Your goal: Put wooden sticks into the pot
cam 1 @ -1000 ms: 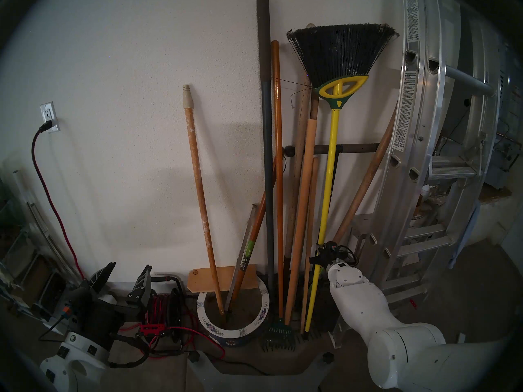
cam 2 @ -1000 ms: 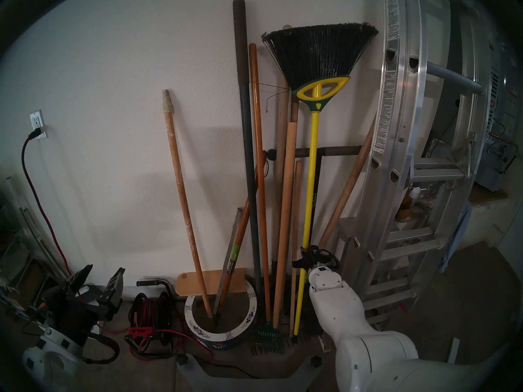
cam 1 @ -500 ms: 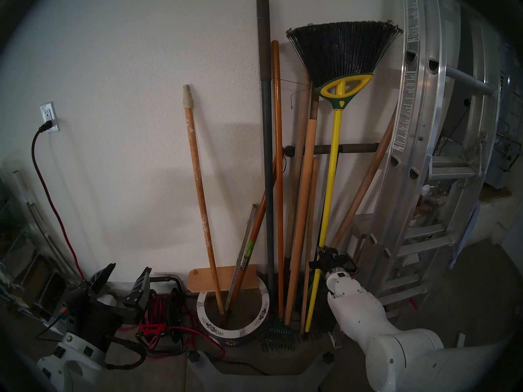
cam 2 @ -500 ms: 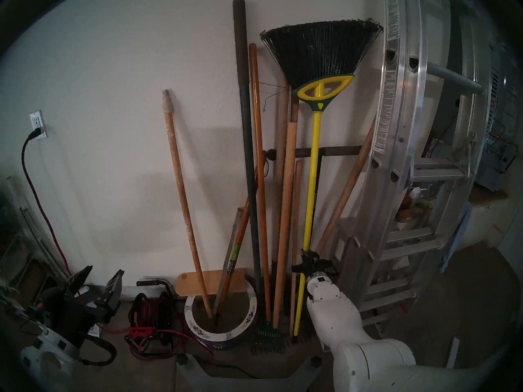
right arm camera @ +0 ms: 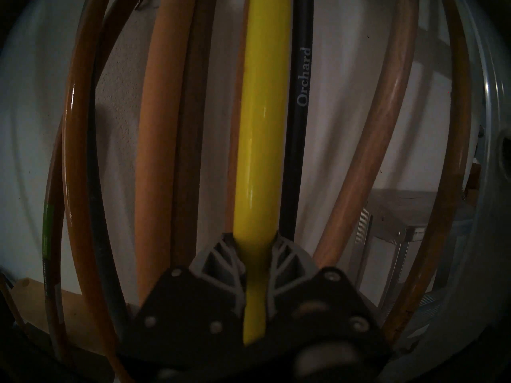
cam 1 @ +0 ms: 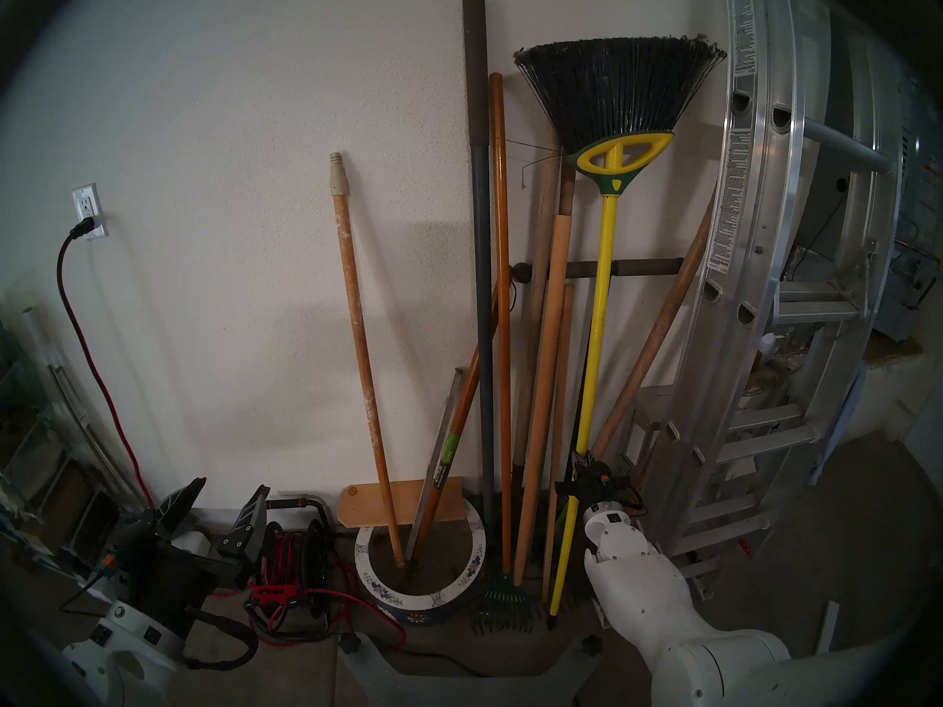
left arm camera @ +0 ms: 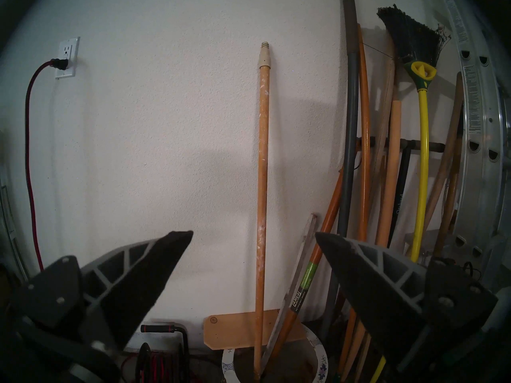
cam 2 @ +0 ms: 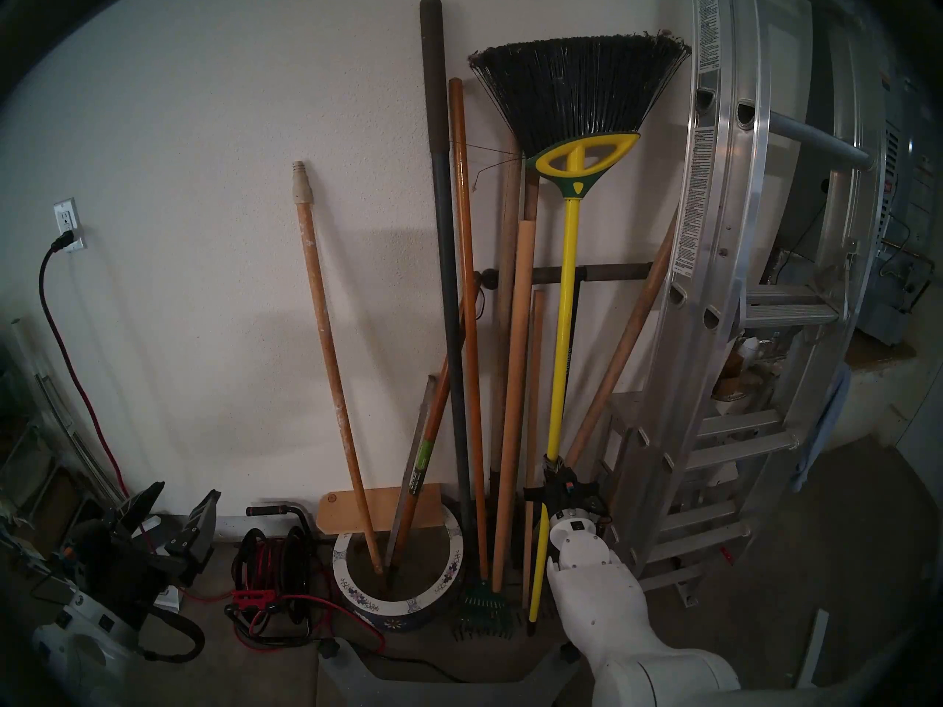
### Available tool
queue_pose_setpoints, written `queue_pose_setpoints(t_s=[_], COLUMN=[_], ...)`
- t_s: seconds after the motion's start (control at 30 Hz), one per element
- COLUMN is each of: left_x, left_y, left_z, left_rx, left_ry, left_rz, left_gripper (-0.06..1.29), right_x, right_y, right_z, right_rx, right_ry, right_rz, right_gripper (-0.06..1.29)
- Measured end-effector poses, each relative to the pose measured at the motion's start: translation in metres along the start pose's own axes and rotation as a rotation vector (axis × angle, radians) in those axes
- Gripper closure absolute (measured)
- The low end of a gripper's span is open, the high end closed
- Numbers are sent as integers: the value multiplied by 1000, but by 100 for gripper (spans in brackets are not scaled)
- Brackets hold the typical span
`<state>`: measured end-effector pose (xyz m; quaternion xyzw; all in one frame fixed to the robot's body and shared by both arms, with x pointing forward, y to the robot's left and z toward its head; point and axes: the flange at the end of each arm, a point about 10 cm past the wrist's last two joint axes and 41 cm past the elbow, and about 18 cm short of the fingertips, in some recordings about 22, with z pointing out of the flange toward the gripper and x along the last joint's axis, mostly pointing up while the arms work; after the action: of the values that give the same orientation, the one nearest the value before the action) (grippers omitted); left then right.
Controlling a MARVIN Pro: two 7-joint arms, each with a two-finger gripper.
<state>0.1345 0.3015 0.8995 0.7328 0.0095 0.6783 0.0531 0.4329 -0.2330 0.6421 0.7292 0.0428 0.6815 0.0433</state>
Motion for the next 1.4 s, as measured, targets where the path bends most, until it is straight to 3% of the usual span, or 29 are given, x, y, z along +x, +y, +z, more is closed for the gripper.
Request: queue_pose_setpoints(t_s=[0.27, 0.73, 1.4], left_x=[0, 1, 1], left_y=[-1, -3, -5], left_z=[-1, -4, -7], left_rx=[-4, -13, -24], left_ry=[-5, -13, -25], left_rz=[-3, -8, -14], left_gripper=[-4, -4, -4], right_x=[8, 44, 79], right_y=[1, 2, -19], right_z=[-5, -3, -22], right_rx=[-24, -59, -74], right_ry=[68, 241, 423], right_rz=[3, 1, 20], right_gripper=[114, 114, 114])
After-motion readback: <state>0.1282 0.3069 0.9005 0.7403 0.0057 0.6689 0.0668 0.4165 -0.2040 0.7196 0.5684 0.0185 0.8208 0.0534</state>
